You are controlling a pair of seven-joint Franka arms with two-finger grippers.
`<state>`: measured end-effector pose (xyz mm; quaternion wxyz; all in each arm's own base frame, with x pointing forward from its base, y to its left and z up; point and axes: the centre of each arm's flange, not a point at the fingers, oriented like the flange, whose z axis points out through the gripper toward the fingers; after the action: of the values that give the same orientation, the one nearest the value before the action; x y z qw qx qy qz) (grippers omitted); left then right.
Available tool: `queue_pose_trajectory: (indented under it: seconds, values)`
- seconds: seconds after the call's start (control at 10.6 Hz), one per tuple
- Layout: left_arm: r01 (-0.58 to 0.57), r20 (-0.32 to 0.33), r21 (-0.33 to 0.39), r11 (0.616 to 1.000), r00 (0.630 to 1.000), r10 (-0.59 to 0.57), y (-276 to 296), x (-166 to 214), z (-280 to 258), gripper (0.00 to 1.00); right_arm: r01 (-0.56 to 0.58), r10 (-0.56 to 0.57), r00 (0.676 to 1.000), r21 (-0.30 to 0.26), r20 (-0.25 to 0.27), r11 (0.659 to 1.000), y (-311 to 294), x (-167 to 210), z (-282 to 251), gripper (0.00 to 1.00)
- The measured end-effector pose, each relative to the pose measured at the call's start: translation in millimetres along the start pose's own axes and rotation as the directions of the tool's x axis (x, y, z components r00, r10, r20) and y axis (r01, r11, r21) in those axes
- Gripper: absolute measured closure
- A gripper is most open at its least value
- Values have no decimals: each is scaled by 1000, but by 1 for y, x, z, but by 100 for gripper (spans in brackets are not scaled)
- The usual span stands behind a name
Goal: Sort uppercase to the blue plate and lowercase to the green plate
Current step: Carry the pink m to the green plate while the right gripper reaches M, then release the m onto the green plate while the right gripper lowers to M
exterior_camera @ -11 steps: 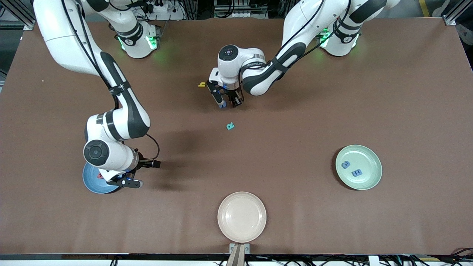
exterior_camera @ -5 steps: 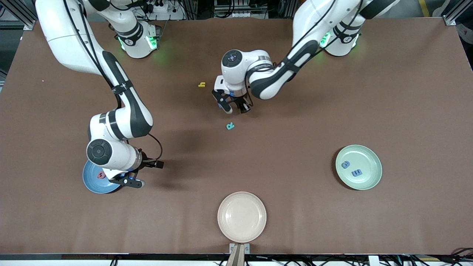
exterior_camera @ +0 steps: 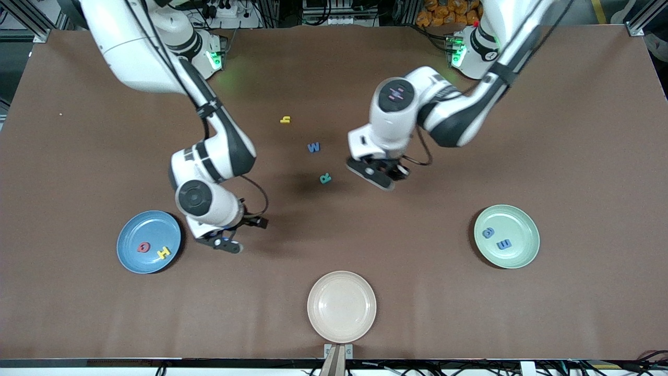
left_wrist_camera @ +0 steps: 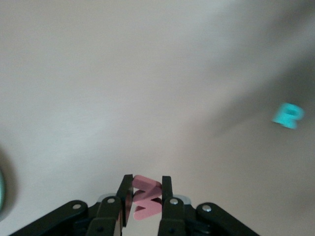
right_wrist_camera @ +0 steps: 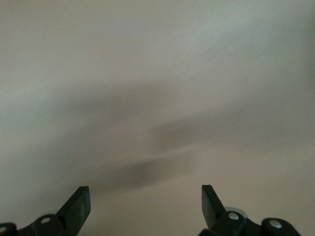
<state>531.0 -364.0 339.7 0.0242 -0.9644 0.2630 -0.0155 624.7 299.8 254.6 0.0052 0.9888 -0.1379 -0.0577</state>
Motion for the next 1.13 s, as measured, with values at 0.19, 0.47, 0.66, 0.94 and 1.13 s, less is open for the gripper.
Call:
queue_pose_trajectory:
  seconds: [0.19,0.47,0.66,0.94,1.13]
  values:
    - [104,26,-7,995,994,-103,-105,-1,17,73,70,-70,998,-8,-5,998,-66,-66,6,0]
    - [200,46,-18,980,979,-199,-220,-20,36,73,213,-212,977,23,-25,977,-137,-194,48,0]
    - [257,49,-7,966,965,-257,-262,-27,46,73,330,-331,944,-34,-13,943,-128,-265,86,0]
    - [323,57,-7,946,945,-322,-305,-27,67,73,419,-426,904,-129,-38,899,-101,-298,102,0]
    - [336,70,-22,942,940,-334,-313,-25,85,73,423,-431,899,-103,-77,900,-79,-292,101,0]
